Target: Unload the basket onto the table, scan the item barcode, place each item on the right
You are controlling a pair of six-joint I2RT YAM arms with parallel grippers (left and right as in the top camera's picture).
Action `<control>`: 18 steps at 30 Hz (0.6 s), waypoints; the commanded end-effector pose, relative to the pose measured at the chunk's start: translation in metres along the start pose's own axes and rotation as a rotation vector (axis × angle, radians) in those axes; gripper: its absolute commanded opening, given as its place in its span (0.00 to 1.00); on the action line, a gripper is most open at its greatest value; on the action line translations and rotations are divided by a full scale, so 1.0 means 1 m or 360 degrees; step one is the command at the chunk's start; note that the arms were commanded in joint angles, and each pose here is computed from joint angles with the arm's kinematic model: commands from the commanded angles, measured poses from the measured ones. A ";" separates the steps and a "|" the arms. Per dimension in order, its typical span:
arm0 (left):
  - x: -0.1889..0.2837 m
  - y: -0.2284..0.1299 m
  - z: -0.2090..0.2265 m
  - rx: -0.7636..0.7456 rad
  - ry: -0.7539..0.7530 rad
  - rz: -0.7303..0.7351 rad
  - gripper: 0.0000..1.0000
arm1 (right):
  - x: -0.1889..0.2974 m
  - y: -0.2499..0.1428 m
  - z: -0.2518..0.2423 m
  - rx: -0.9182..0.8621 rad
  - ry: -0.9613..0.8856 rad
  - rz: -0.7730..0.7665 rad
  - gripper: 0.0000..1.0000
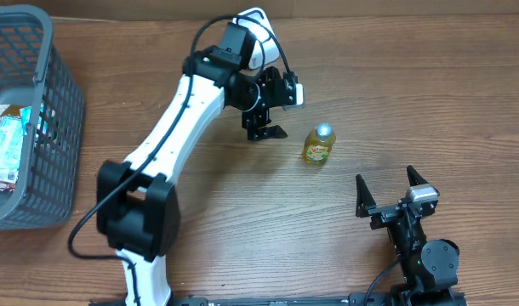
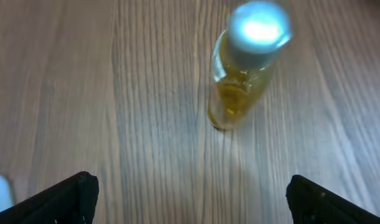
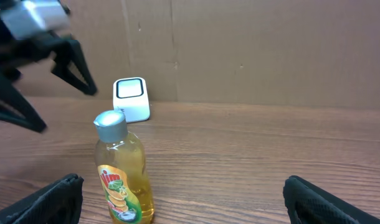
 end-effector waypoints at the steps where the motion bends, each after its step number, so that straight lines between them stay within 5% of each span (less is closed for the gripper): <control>1: -0.031 -0.003 0.000 -0.0030 -0.0116 -0.0073 1.00 | 0.000 -0.002 -0.002 0.0007 -0.0022 -0.0002 1.00; 18: -0.076 0.014 -0.025 -0.0083 -0.0309 -0.0142 1.00 | 0.000 -0.002 -0.002 0.0007 -0.0022 -0.0002 1.00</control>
Point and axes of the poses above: each gripper's point midway between its finger pads, its own x axis back along the fingers, its own z axis along the line the jaws close on, y = z × x, the point moved 6 cm from there along x, back along the fingers, and after that the axes turned 9 degrees about x, right-handed, at the moved point
